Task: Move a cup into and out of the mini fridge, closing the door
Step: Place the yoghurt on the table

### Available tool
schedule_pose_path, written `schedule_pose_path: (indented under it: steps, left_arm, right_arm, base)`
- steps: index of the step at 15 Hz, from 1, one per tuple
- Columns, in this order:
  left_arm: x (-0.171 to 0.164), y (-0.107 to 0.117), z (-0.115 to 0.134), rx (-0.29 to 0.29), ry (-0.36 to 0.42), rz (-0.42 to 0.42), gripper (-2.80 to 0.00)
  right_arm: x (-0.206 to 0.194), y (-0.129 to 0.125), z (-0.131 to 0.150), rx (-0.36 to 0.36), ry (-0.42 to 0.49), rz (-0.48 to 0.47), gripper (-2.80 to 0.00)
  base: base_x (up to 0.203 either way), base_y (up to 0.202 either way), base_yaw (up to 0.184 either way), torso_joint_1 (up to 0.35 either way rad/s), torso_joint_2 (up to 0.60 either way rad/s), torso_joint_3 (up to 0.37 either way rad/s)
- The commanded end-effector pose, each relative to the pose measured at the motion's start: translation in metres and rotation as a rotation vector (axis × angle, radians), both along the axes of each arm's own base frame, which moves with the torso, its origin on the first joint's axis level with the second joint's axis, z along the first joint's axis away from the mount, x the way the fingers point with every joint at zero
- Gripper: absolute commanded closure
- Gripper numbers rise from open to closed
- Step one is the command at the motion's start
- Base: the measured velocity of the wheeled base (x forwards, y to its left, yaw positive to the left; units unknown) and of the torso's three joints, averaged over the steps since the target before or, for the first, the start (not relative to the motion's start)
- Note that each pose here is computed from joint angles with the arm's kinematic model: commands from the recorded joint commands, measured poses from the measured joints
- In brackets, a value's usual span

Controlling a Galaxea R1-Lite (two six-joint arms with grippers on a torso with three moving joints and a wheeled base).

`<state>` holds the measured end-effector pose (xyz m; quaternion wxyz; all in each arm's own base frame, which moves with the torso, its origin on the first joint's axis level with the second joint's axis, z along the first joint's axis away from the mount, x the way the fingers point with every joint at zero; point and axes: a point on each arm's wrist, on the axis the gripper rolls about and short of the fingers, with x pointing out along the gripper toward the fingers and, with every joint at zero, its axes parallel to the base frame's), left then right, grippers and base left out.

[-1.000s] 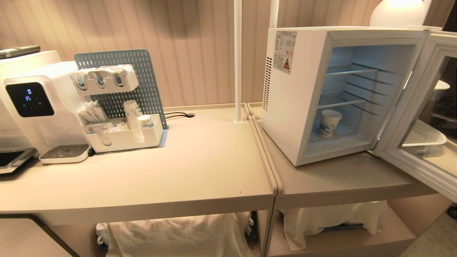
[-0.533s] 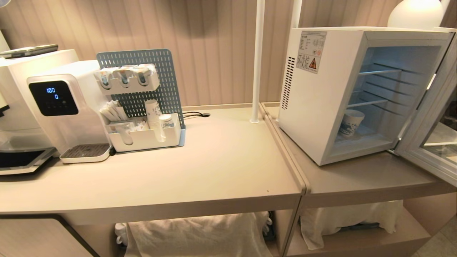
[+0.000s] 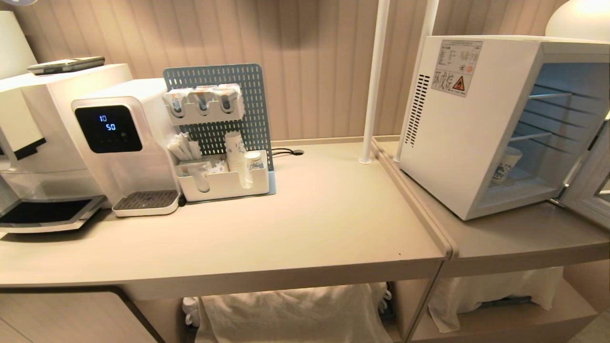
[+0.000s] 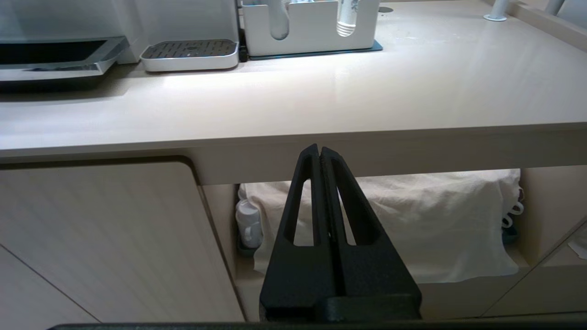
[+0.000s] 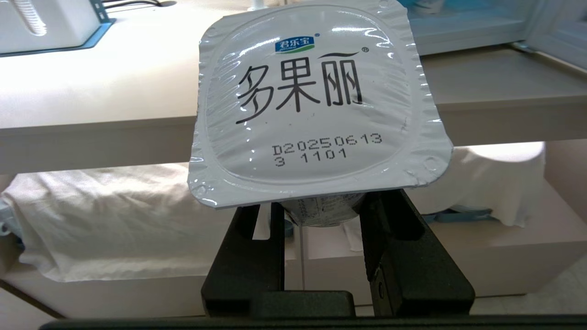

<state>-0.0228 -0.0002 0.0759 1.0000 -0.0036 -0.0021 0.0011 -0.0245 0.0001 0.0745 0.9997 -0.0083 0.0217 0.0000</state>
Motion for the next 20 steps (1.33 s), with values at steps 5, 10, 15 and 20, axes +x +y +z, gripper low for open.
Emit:
schedule_pose_path:
  steps: [5, 10, 15, 20]
  left_arm:
    - [0.0002, 0.0000, -0.0004, 0.000, 0.003, 0.001, 0.00]
    - [0.0002, 0.0000, -0.0004, 0.000, 0.003, 0.001, 0.00]
    - [0.0002, 0.0000, -0.0004, 0.000, 0.003, 0.001, 0.00]
    - [0.0002, 0.0000, -0.0004, 0.000, 0.003, 0.000, 0.00]
  right_arm:
    - [0.0001, 0.0000, -0.0002, 0.000, 0.004, 0.000, 0.00]
    - [0.0001, 0.0000, 0.0000, 0.000, 0.003, 0.000, 0.00]
    - [0.0001, 0.0000, 0.0000, -0.002, 0.003, 0.000, 0.00]
    - [0.0001, 0.0000, 0.0000, 0.000, 0.003, 0.000, 0.00]
  base:
    - [0.000, 0.193, 0.001, 0.002, 0.00, 0.002]
    - [0.000, 0.193, 0.004, 0.004, 0.00, 0.004]
    - [0.000, 0.193, 0.002, 0.003, 0.00, 0.001]
    - [0.000, 0.192, 0.001, 0.002, 0.00, 0.002]
